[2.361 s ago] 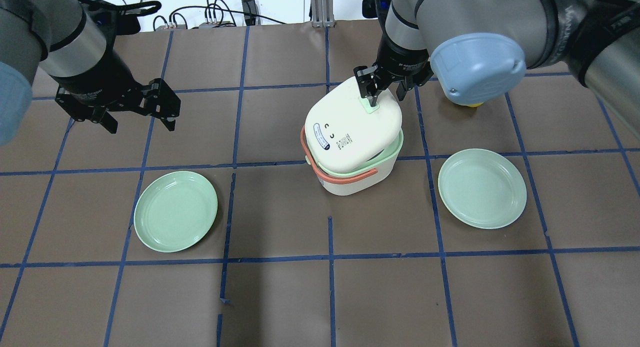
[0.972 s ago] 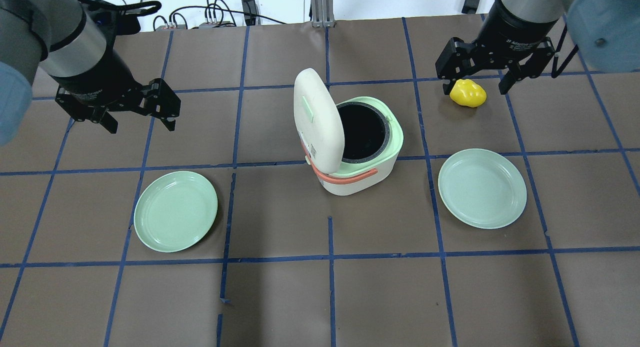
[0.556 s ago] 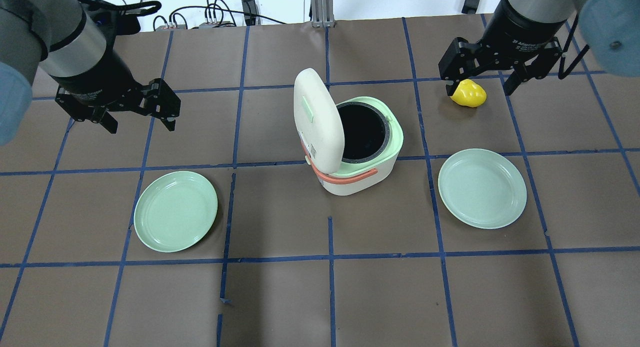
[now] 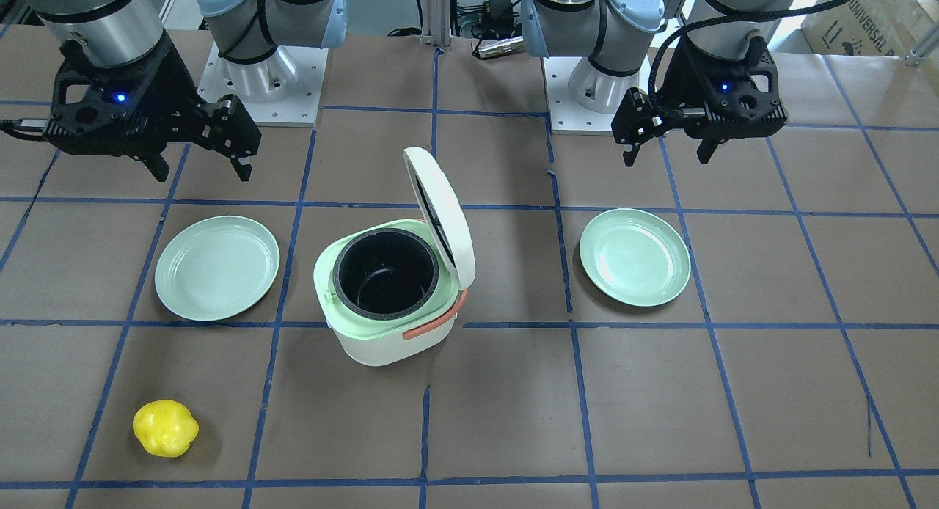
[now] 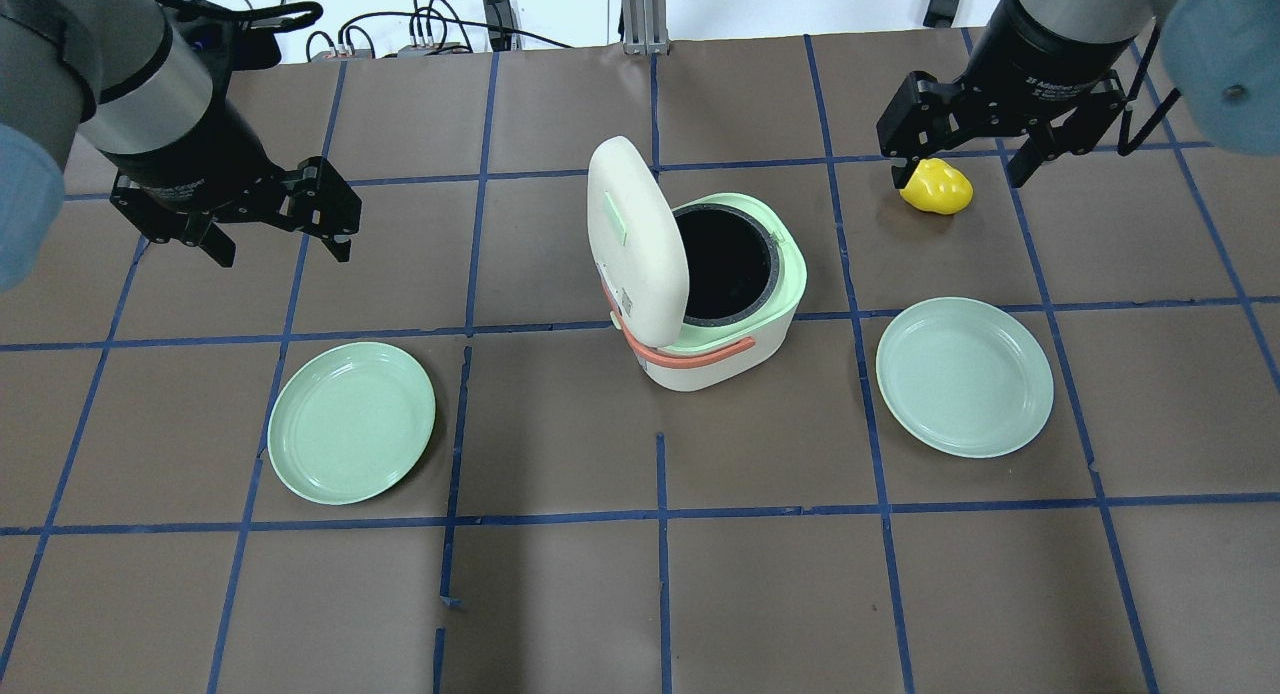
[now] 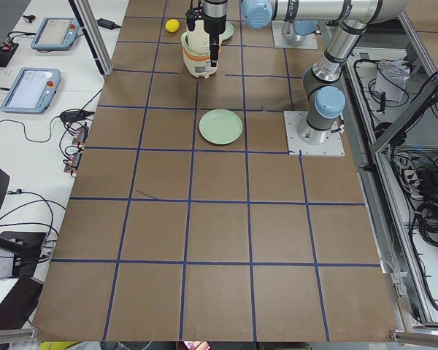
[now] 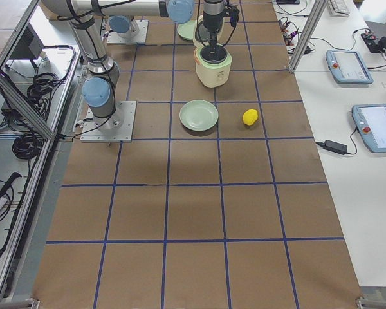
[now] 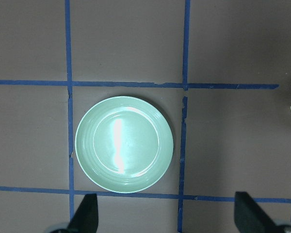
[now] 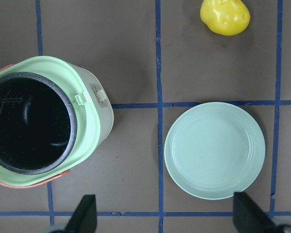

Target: Press rice cooker button

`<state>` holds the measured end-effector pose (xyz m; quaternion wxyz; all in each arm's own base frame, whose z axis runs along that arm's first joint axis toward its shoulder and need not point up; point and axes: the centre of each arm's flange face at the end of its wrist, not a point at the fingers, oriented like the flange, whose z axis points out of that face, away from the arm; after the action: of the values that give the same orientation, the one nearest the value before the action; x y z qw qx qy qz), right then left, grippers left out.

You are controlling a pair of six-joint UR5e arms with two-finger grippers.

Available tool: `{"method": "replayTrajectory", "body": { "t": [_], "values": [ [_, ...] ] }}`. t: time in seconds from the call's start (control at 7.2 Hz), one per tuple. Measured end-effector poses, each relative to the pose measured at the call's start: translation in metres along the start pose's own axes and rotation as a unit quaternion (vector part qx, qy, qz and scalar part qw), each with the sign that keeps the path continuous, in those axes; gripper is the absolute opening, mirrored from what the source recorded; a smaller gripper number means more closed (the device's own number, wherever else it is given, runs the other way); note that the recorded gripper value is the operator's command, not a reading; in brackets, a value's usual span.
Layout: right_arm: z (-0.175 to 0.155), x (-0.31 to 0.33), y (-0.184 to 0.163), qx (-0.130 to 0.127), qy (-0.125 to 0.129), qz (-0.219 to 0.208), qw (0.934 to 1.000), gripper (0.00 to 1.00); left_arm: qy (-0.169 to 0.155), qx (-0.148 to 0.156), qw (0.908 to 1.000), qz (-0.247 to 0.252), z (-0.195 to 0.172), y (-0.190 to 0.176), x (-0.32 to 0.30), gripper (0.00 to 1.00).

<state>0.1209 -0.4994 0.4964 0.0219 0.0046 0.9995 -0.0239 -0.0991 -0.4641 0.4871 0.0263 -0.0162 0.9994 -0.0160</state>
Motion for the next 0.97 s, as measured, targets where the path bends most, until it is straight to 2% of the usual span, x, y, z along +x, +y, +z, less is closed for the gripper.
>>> {"method": "replayTrajectory", "body": {
  "t": [0.97],
  "values": [
    [0.015, -0.001, 0.006, -0.011, 0.000, -0.002, 0.9999, 1.00, 0.000, 0.000, 1.0000, 0.000, 0.000, 0.000, 0.000, 1.00]
  ]
}}
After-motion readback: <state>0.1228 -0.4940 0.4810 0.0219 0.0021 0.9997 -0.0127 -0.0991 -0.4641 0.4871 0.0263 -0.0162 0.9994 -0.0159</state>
